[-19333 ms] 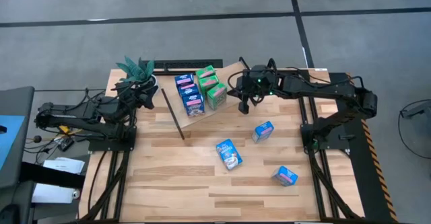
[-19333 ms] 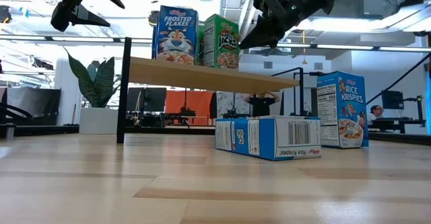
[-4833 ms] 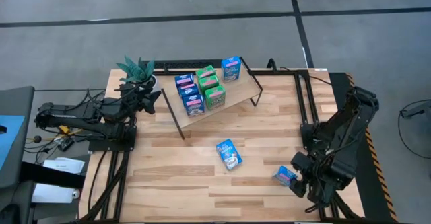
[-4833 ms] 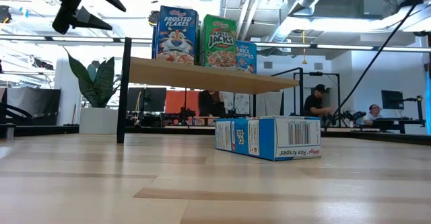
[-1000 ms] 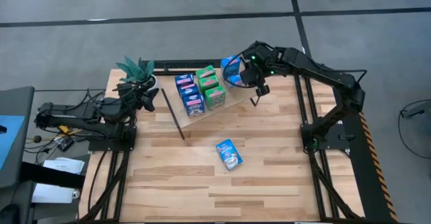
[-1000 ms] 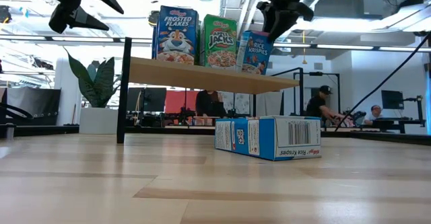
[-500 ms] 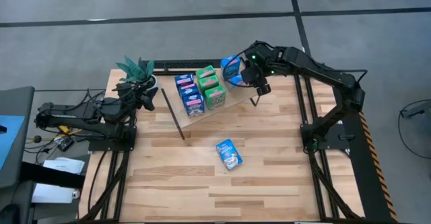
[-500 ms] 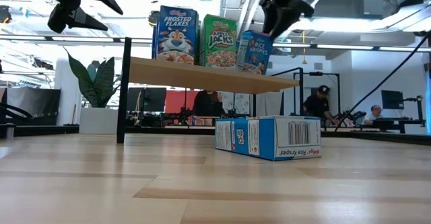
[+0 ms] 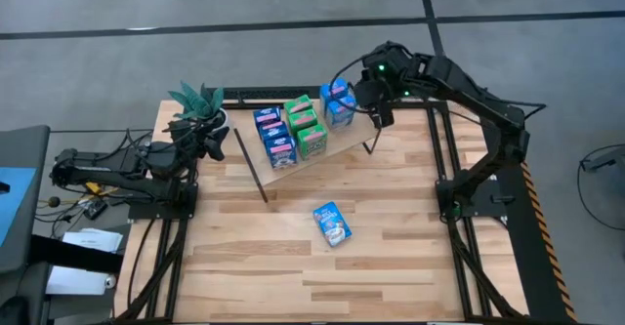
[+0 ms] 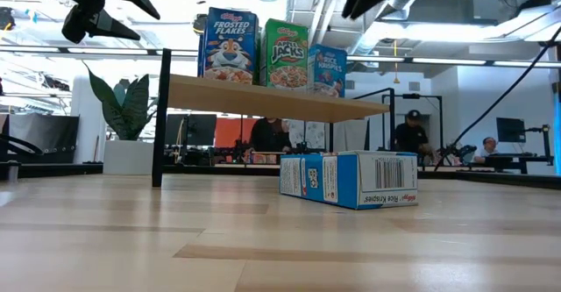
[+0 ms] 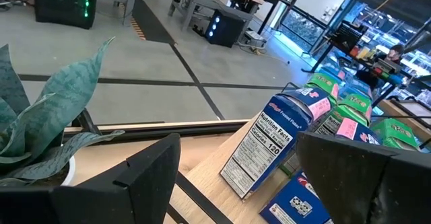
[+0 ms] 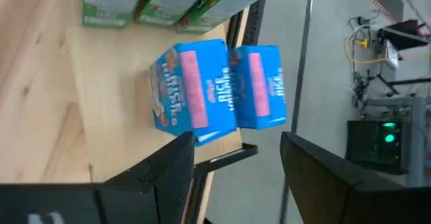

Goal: Stack cereal on shelf
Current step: Put the light blue cereal box on the shelf and align it with the other light blue cereal boxes

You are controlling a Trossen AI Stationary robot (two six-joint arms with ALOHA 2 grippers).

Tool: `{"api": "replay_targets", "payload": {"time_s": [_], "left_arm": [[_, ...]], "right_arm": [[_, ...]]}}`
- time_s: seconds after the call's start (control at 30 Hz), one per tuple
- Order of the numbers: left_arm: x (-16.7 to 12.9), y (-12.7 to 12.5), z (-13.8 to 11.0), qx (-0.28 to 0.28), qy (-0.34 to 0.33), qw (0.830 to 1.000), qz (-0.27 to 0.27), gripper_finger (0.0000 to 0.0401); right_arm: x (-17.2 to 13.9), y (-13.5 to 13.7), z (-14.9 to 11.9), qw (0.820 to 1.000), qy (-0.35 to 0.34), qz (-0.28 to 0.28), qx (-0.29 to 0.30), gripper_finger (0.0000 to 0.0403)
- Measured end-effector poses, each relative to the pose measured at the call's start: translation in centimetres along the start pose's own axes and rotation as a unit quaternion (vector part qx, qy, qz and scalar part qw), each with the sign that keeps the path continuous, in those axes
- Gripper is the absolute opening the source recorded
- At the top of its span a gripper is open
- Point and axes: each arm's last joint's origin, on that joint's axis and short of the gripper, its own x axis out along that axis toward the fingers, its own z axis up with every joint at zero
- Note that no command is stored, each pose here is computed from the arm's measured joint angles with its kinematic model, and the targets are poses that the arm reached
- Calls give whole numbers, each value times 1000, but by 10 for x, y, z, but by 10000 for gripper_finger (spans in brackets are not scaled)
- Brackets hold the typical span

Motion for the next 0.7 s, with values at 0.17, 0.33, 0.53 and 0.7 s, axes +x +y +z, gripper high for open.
{"api": "replay_targets", "payload": {"time_s": [0.17,0.33,0.53,0.7], "left_arm": [[0,0,0,0,0,1000,0,283],[0,0,0,0,2,1000,-3,283],[0,-1,-1,-1,17,1000,-23,283],[-1,-5,-4,24,69,993,-94,283]], "right_arm": [[-33,14,12,997,-16,50,62,246],[-57,44,27,964,-65,216,137,245],[-59,89,39,913,2,351,208,245],[-58,144,49,901,6,367,232,244]]}}
